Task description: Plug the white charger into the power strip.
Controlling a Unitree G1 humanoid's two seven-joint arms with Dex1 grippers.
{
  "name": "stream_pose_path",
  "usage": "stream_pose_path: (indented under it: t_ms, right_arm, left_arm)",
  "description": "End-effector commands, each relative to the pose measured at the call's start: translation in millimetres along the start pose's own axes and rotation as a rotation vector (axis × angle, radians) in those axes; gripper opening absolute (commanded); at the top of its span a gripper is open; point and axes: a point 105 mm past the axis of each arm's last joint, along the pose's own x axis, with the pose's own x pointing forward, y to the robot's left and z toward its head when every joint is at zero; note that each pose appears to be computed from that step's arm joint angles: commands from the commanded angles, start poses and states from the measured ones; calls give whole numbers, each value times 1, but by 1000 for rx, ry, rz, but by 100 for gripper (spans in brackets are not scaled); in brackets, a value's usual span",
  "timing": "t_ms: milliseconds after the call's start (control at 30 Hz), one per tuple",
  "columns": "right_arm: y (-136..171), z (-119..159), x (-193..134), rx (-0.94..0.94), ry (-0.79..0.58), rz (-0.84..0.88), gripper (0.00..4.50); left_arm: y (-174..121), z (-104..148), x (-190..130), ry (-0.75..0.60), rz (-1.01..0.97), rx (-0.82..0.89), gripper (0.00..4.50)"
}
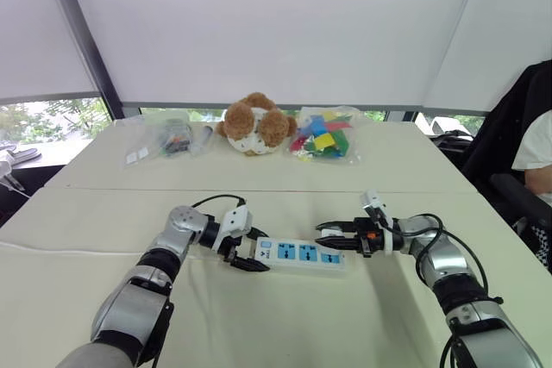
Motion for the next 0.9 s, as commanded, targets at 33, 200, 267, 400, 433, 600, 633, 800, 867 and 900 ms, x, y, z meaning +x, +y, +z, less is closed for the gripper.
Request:
stream_pose_path:
  t_ms: [33,200,267,400,433,600,633,800,867,900]
  right_arm:
    - [10,-41,-1,96,121,-5,85]
    - [7,-39,-1,94,102,-26,85]
    - [0,-29,-2,66,75,-50,136]
    - [-17,18,-10,-50,-51,-136,337]
    - [-19,32,-14,-90,-79,-157,394]
    - [0,87,-36,-219,-157,-222,446]
    - [8,93,-40,-226,-153,-228,446]
    - [47,99,-56,-173,-85,-250,446]
    - [58,93,-63,-136,-52,-273,446]
    - [62,90,-66,-109,-43,-293,446]
  left_arm:
    - [1,-3,7,28,20,18,300]
    - [0,-5,6,30,23,11,300]
    - [0,-5,6,31,25,8,300]
    - [3,-7,5,35,45,-4,407]
    - [3,-8,4,36,53,-11,448]
    - [6,-7,2,20,79,-27,450]
    - [8,-4,1,1,89,-38,450]
    - [16,3,-9,-45,130,-64,450]
    - [21,8,-15,-62,171,-52,450]
    - [22,14,-22,-65,167,-39,450]
